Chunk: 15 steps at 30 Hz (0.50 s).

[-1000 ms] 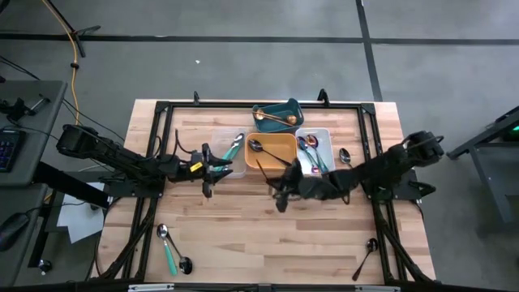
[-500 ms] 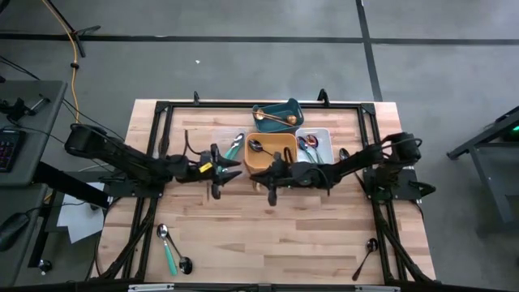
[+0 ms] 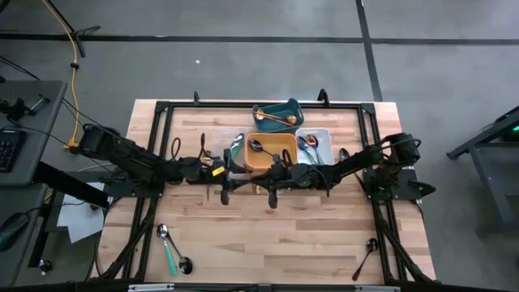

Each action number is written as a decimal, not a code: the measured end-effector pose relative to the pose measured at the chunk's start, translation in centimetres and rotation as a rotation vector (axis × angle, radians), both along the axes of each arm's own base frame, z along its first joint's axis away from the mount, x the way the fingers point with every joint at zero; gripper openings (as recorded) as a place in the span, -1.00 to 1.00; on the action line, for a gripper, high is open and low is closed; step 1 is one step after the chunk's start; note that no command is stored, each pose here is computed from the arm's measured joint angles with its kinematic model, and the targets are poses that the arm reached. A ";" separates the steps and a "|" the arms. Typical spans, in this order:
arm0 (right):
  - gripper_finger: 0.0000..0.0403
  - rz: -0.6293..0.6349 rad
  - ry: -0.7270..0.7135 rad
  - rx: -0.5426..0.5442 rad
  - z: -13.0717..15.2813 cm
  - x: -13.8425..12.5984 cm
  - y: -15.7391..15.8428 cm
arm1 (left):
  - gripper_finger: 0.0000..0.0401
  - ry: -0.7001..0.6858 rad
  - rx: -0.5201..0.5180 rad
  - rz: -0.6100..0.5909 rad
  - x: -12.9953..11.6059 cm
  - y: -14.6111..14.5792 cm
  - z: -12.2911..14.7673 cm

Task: Sort silverware by color (type)
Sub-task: Put the gold color spoon into the green bin

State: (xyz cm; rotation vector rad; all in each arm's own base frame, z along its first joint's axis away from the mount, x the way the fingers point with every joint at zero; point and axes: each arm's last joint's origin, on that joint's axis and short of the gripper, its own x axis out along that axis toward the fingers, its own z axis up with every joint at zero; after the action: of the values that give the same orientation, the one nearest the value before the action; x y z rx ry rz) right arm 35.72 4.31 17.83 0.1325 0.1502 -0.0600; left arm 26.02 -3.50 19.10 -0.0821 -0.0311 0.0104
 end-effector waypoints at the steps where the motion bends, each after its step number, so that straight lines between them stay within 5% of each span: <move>1: -0.98 0.001 0.000 -0.001 0.0 0.0 0.0 | -0.30 0.003 0.001 -0.010 0.1 0.0 0.0; 7: -0.98 0.002 0.000 -0.001 0.0 0.0 0.0 | -0.39 0.001 0.002 -0.019 0.3 -0.1 0.0; 13: -0.92 0.010 0.001 -0.004 0.0 0.0 0.1 | -0.88 0.006 0.028 -0.011 0.3 -0.1 0.0; 15: -0.87 0.009 0.001 -0.001 0.0 0.0 0.2 | -0.90 0.009 0.035 -0.009 0.3 -0.1 0.0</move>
State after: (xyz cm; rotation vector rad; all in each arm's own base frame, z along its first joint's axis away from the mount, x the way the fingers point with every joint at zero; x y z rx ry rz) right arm 35.69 4.53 17.82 0.1310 0.1516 -0.0513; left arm 26.31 -3.56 19.08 -0.0468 -0.0222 0.0013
